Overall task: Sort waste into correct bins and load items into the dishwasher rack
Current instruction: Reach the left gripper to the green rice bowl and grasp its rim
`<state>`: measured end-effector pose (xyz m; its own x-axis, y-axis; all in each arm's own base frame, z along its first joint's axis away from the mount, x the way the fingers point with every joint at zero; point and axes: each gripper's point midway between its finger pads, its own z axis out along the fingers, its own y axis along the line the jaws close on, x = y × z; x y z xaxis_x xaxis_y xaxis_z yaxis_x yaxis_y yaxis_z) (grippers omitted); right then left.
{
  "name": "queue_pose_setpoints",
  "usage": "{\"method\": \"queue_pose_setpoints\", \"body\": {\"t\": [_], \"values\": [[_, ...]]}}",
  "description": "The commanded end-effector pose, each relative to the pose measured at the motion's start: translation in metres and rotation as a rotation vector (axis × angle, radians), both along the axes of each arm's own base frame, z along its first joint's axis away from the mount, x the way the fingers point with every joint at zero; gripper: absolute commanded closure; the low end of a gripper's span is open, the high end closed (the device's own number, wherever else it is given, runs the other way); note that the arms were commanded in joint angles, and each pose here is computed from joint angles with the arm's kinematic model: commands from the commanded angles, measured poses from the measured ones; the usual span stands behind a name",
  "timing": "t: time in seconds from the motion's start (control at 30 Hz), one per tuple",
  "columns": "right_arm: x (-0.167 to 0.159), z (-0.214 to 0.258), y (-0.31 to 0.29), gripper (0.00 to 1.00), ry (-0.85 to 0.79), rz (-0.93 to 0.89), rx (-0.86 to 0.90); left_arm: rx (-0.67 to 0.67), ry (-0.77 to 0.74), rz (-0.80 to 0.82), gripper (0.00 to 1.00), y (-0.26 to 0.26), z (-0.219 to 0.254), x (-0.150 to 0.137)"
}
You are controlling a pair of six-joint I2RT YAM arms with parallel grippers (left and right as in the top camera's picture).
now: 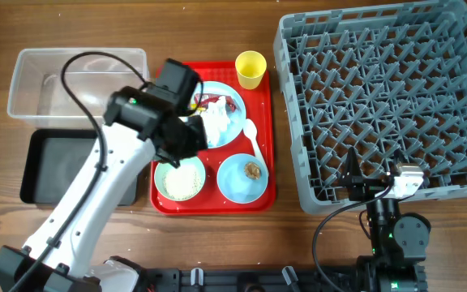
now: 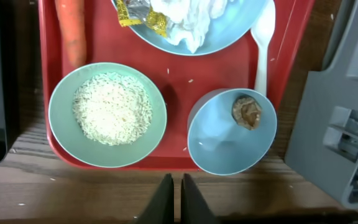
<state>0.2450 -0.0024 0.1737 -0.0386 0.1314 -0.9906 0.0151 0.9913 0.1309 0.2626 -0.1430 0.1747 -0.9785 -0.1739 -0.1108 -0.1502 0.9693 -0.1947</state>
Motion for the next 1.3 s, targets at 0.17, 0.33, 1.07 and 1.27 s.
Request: {"method": "queue_pose_setpoints", "body": {"t": [0.17,0.33,1.07,1.27], "values": [[0.0,0.001,0.003,0.0,-0.009,0.013,0.009,0.038,-0.07,0.0,0.96,-0.001,0.003,0.012],[0.0,0.001,0.003,0.0,-0.009,0.013,0.009,0.054,-0.059,-0.057,0.96,-0.014,-0.012,0.001],[0.0,0.001,0.003,0.0,-0.009,0.013,0.009,0.14,0.014,-0.055,0.72,-0.011,-0.127,-0.009],[0.0,0.001,0.003,0.0,-0.009,0.013,0.009,0.178,0.078,-0.059,0.72,-0.008,-0.149,-0.013]]}}
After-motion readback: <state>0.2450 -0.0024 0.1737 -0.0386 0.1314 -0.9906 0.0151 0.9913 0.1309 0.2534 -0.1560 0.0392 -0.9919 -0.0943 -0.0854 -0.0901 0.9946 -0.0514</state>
